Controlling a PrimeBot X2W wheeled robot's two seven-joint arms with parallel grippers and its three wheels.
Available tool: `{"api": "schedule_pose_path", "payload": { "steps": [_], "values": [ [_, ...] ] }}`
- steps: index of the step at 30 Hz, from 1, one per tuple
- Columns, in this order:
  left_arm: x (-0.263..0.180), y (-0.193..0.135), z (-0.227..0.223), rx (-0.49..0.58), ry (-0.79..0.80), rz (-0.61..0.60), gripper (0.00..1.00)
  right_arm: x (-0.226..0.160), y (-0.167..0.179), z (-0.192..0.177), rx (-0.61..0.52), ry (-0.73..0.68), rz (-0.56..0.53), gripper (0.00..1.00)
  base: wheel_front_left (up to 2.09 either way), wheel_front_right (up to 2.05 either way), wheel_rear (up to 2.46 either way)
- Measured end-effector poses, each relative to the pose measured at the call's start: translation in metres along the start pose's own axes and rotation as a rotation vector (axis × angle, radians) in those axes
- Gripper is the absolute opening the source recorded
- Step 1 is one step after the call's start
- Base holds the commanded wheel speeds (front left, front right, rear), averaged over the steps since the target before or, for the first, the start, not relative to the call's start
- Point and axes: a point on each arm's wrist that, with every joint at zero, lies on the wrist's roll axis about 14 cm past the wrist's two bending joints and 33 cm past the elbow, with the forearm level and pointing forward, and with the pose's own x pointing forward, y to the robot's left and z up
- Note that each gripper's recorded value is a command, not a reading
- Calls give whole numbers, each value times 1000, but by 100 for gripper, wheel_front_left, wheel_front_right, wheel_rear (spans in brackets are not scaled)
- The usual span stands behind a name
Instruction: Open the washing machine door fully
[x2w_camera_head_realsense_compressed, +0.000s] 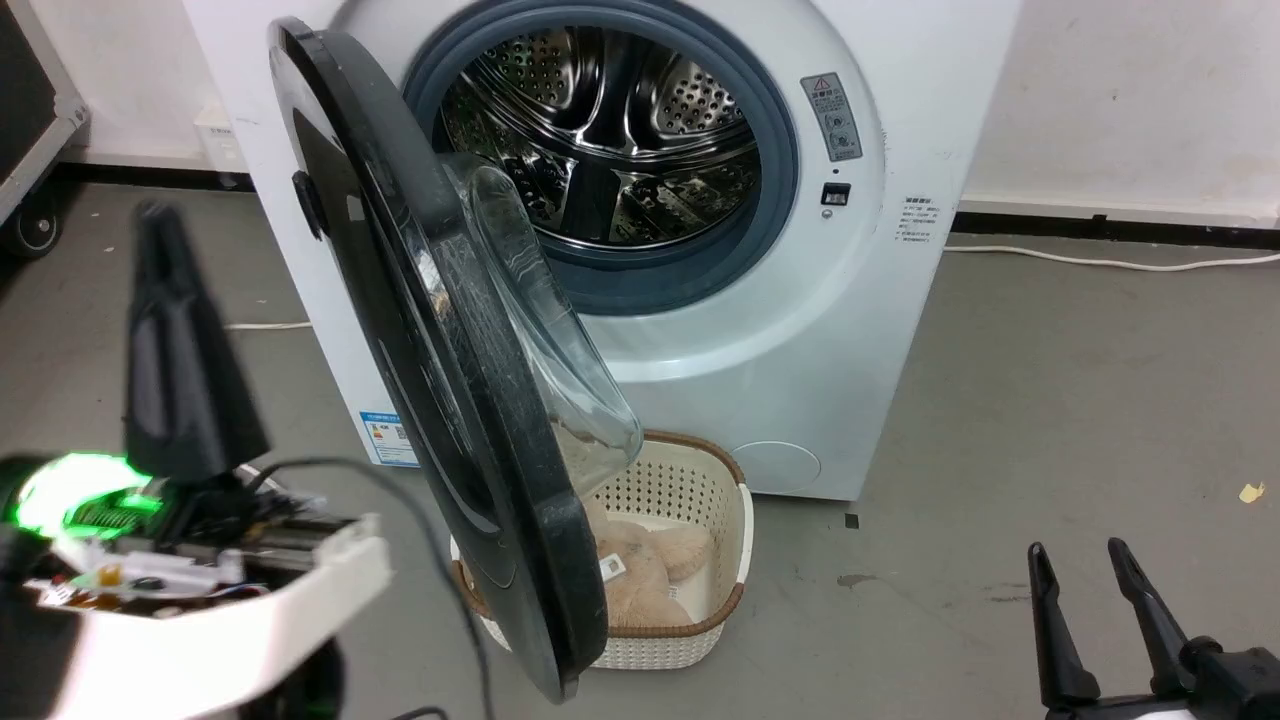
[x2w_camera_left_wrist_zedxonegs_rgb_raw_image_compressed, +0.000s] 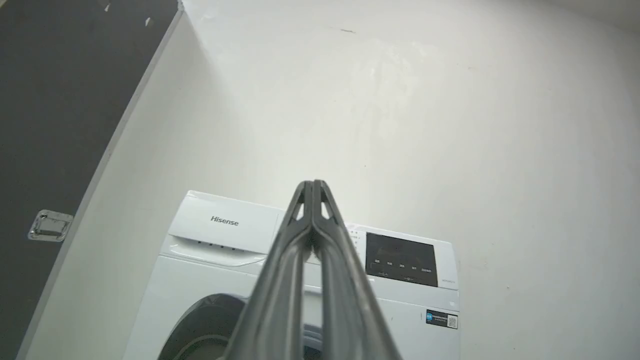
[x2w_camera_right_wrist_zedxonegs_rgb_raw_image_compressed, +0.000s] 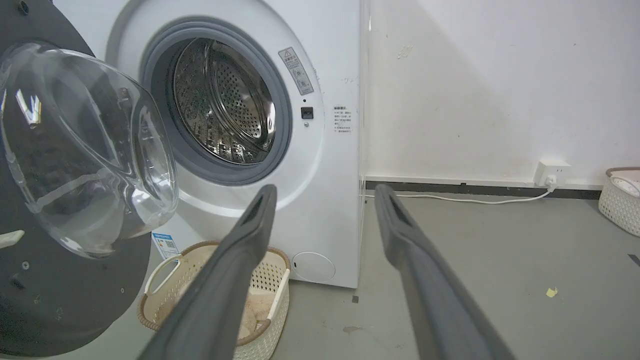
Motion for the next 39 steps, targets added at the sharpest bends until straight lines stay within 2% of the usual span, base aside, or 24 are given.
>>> {"api": "schedule_pose_path", "payload": {
  "steps": [2, 3, 7, 14, 17, 25, 31, 39],
  "values": [
    [5, -18, 4, -8, -4, -57, 0, 0, 0, -1, 1, 3, 0, 100, 0, 0, 0],
    [5, -49, -6, -23, 49, -157, 0, -1, -1, -3, 2, 9, -3, 100, 0, 0, 0],
    [-10, -93, -34, -105, 190, -270, 0, -1, -3, -5, 1, 15, -9, 100, 0, 0, 0],
    [-93, -140, -117, -260, 604, -350, 0, 0, -4, -9, 7, 27, -16, 100, 0, 0, 0],
    [-126, -140, -147, -254, 733, -334, 0, 0, -5, -10, 13, 31, -18, 100, 0, 0, 0],
    [-176, -98, -201, -177, 938, -180, 0, 2, -4, -15, 22, 44, -17, 100, 0, 0, 0],
    [-188, -74, -213, -143, 975, -104, 0, 7, 1, -18, 26, 51, 0, 100, 0, 0, 0],
    [-194, -47, -202, -113, 959, -16, 0, 18, 24, -16, 36, 42, 71, 100, 0, 0, 0]
  ]
}}
